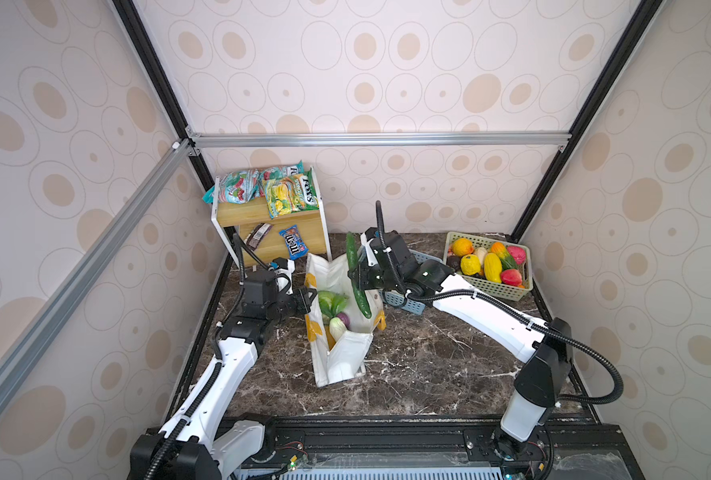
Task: Place the food into the grocery bag and tie it
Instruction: 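Carry the cucumber over the bag opening with the right gripper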
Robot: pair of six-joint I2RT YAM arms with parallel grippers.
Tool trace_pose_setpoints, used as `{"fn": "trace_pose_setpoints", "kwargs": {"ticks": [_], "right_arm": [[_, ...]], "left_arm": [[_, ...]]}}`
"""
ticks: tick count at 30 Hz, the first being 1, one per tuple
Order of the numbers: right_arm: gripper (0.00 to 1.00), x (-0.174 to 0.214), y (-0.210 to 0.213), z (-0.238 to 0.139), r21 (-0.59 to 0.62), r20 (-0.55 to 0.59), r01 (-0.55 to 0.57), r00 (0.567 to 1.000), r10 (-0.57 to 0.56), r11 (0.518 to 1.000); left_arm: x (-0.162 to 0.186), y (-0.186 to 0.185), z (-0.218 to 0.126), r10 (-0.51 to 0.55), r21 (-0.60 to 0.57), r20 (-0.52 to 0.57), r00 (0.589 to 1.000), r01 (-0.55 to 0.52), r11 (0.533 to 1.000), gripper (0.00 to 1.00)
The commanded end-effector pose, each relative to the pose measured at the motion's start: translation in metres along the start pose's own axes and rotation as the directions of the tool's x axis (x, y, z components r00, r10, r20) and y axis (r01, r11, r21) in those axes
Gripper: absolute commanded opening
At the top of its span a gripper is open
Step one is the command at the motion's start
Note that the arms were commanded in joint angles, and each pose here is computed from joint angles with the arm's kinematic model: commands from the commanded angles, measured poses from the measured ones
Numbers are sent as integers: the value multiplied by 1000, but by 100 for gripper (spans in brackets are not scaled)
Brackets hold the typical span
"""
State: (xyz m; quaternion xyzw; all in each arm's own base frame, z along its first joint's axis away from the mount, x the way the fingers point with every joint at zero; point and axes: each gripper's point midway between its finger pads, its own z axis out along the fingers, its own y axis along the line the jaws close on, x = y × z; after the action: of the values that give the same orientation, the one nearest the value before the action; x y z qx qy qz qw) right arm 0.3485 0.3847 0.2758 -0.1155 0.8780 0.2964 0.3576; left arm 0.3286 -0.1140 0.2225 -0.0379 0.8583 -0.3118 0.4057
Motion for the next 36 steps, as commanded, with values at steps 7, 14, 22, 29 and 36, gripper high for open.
{"fn": "trace_pose_setpoints", "kwargs": {"ticks": [7,14,22,29,36], "right_arm": [[30,10,24,-3,-36,76,141,987,-138,989],[30,27,31,7,-78,64,205,978,-200,976],[30,46,34,14,-96,35,240,971,-237,966],[30,64,30,23,-102,-16,240,970,-243,965],[29,81,26,35,-103,-66,223,971,-231,969]], "left_arm": [[-14,-17,-8,22,66,57,998,-26,998,0],[-21,-22,-10,28,68,69,997,-33,997,0],[-26,-24,-9,32,68,72,997,-37,997,0],[-32,-28,-12,37,70,80,996,-43,997,0],[-31,-28,-13,39,62,74,996,-44,997,0]]}}
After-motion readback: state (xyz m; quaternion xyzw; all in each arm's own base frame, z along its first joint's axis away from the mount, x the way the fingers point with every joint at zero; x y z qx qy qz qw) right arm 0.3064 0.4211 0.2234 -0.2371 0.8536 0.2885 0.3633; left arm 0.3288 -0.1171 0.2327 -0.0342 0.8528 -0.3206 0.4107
